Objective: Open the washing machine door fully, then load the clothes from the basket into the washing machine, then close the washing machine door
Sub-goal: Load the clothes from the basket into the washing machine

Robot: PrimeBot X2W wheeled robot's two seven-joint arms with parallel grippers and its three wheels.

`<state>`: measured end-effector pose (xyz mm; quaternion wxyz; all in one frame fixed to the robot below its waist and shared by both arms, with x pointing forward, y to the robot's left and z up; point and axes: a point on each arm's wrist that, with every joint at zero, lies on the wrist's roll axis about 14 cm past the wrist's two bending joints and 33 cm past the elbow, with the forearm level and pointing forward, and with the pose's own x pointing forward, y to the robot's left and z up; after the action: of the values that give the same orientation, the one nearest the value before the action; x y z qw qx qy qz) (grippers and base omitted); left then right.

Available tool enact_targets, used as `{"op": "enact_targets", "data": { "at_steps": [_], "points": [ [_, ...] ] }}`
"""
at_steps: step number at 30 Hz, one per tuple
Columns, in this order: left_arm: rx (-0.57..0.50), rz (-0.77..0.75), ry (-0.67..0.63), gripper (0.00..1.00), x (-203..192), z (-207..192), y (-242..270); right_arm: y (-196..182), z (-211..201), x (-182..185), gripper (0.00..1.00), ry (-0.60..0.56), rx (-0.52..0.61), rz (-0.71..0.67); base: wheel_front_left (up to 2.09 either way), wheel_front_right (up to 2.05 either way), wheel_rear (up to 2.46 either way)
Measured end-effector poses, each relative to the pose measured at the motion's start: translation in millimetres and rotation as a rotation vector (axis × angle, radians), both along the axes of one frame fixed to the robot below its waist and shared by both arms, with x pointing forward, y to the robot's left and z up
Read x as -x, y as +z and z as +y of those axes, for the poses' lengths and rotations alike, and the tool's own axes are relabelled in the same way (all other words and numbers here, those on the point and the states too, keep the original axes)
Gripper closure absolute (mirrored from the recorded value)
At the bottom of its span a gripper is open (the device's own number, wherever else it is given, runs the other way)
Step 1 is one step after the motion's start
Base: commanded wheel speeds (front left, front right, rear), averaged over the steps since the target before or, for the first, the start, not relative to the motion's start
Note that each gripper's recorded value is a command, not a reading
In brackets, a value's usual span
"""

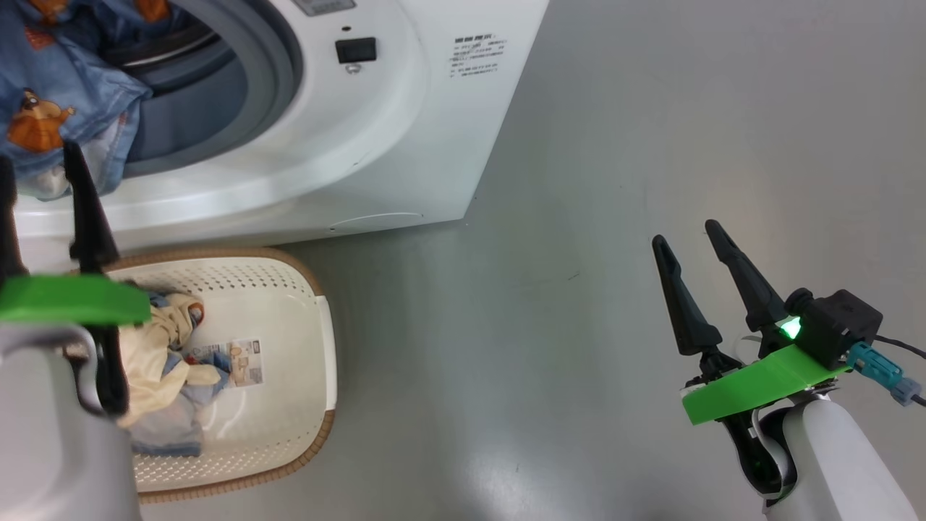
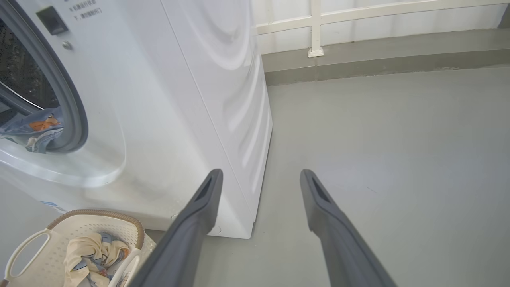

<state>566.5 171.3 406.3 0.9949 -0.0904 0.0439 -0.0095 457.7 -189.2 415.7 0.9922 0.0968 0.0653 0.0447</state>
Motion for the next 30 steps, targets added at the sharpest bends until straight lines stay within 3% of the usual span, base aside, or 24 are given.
{"op": "enact_targets", "data": {
  "at_steps": [17,30],
  "points": [
    [-0.048,0.097,0.033,0.00,88,17,-29,6,-3,1,0.00,0.009,0.023,-0.013,0.00,0.00,0.00],
    [-0.009,0.117,0.027,0.00,84,8,-38,1,-3,0,0.00,0.009,0.022,-0.003,0.00,0.00,0.00]
  ]
}}
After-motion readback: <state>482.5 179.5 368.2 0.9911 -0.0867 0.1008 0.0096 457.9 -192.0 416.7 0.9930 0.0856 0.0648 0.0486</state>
